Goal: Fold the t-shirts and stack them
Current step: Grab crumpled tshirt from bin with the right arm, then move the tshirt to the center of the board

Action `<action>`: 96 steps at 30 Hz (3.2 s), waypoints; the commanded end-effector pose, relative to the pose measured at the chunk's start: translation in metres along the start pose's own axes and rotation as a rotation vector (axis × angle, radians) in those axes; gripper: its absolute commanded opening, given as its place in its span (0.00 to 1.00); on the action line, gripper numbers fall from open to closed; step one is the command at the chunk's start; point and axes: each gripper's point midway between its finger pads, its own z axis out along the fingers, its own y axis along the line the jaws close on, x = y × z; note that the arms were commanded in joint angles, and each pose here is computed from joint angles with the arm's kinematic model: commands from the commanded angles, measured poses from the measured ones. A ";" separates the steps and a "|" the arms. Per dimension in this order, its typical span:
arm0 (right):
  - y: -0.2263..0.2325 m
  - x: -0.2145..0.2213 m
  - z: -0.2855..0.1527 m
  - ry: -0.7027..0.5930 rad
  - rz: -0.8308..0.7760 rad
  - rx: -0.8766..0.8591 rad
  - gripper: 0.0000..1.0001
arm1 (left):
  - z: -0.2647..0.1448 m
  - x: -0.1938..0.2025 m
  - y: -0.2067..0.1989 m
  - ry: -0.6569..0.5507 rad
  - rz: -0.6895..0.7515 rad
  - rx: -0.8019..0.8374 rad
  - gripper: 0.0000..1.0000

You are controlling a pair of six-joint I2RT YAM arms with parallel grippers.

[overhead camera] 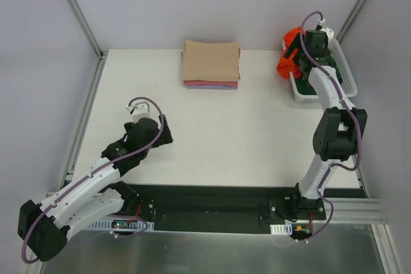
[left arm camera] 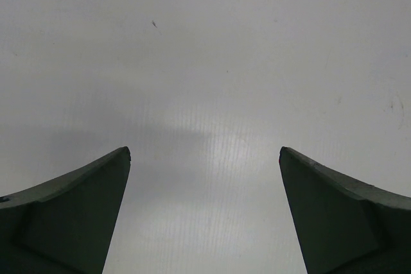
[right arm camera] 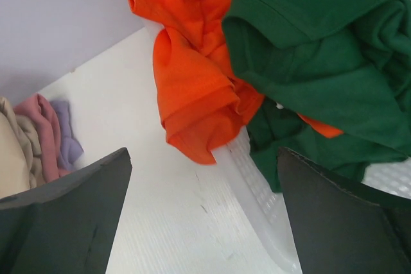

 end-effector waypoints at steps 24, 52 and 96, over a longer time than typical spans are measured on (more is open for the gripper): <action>0.030 0.006 0.151 0.046 0.209 -0.076 0.84 | 0.006 -0.020 0.003 -0.042 -0.001 -0.068 0.99; 0.049 -0.075 0.091 -0.092 0.170 -0.278 0.01 | 0.004 -0.017 -0.001 -0.024 -0.008 -0.034 0.99; 0.237 -0.105 -0.488 -0.203 0.067 -1.423 0.01 | -0.058 -0.047 0.003 -0.194 -0.271 0.136 0.99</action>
